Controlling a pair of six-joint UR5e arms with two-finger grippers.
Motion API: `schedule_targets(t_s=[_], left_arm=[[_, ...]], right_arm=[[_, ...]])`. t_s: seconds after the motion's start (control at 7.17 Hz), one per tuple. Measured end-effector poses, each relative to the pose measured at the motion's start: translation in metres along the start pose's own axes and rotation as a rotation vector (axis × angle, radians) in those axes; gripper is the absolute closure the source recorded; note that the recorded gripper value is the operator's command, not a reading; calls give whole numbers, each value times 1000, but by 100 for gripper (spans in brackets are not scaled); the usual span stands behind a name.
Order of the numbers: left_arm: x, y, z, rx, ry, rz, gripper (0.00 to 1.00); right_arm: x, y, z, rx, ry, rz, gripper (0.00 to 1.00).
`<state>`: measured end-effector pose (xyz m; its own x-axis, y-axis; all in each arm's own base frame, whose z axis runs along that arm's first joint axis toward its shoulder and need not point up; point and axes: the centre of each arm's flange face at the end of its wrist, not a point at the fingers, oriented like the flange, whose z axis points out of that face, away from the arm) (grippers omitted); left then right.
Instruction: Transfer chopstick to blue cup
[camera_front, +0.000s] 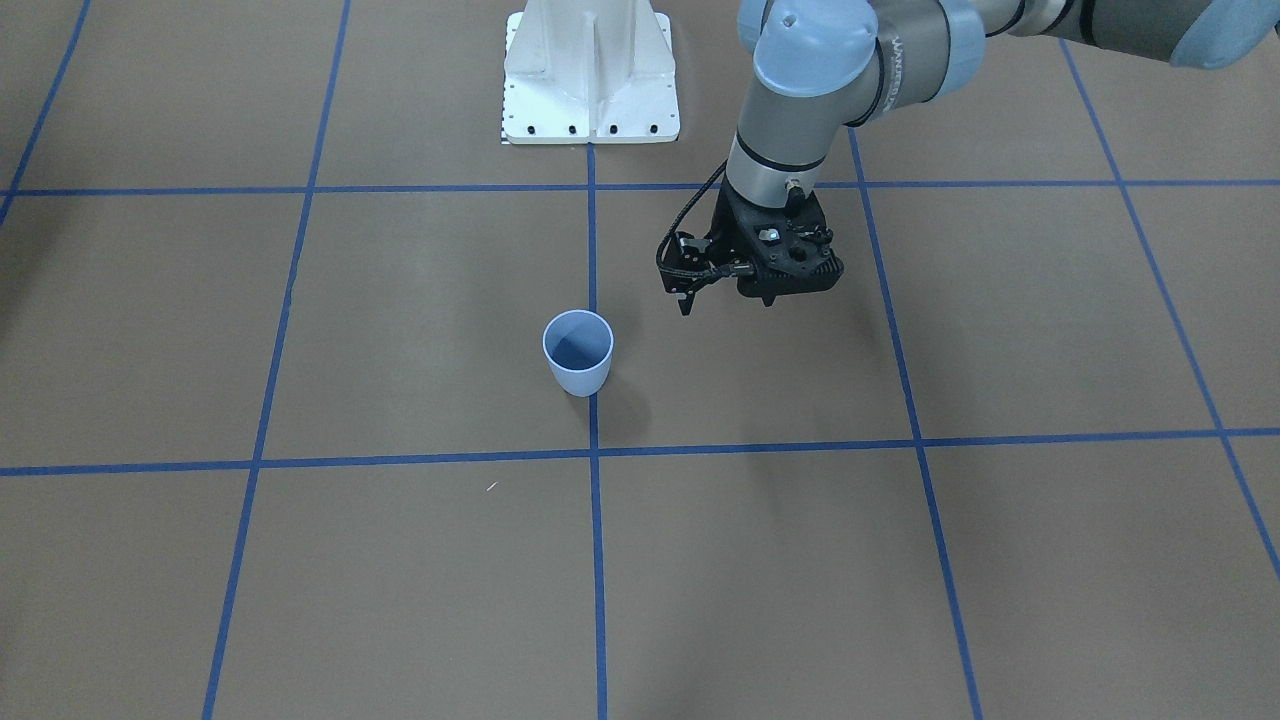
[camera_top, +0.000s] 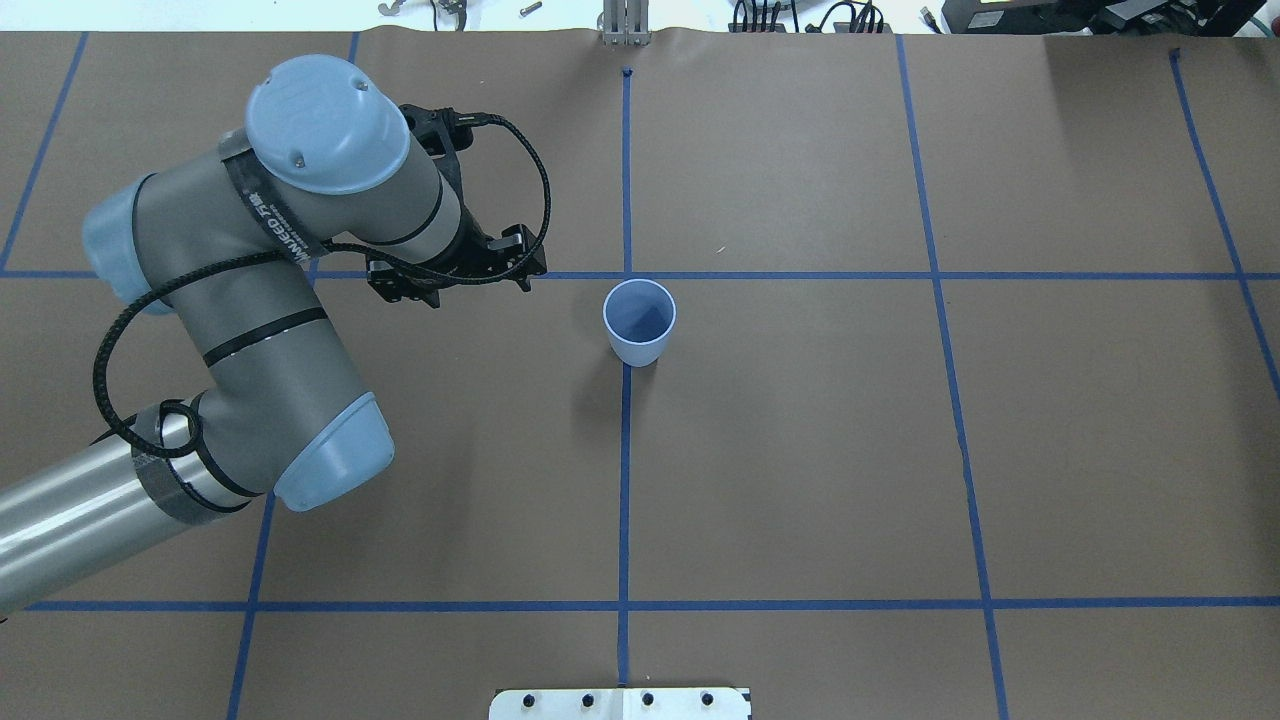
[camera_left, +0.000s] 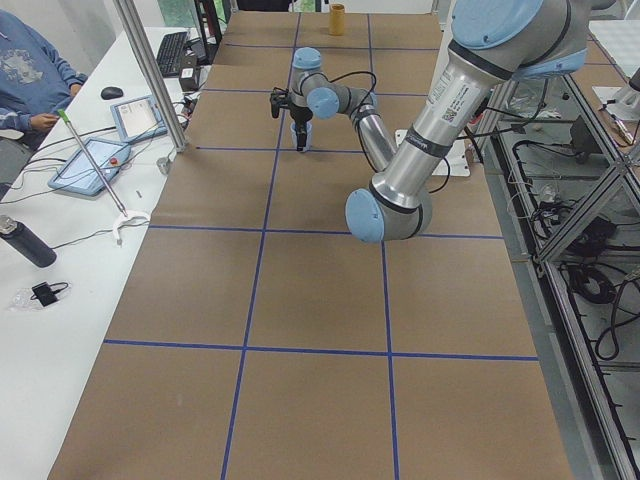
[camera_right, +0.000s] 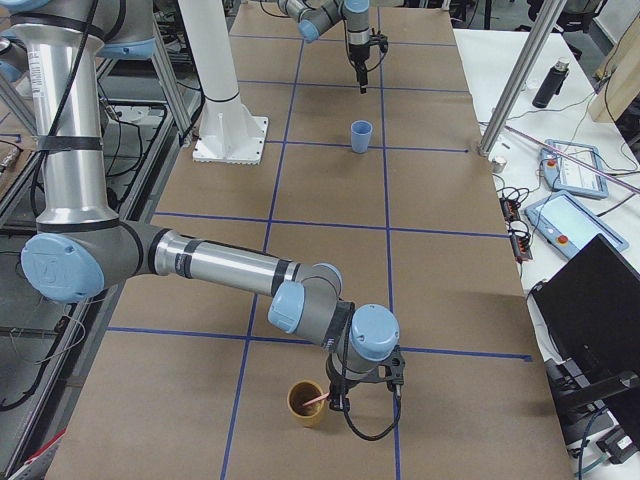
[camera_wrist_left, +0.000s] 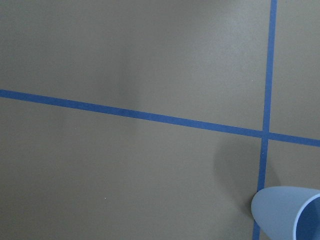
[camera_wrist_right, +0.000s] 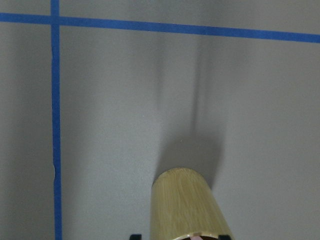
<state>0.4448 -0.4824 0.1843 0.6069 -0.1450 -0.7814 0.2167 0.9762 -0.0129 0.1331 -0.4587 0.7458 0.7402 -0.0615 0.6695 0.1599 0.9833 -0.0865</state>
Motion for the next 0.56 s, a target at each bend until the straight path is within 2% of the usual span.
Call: schedule_targets(t_s=[0.28, 0.56], left_arm=[[0, 0, 0, 1, 0, -1, 2], [1, 1, 0, 1, 1, -5, 2]], right_arm=[[5, -2, -12, -21, 5, -18, 49], [4, -9, -24, -29, 21, -29, 51]])
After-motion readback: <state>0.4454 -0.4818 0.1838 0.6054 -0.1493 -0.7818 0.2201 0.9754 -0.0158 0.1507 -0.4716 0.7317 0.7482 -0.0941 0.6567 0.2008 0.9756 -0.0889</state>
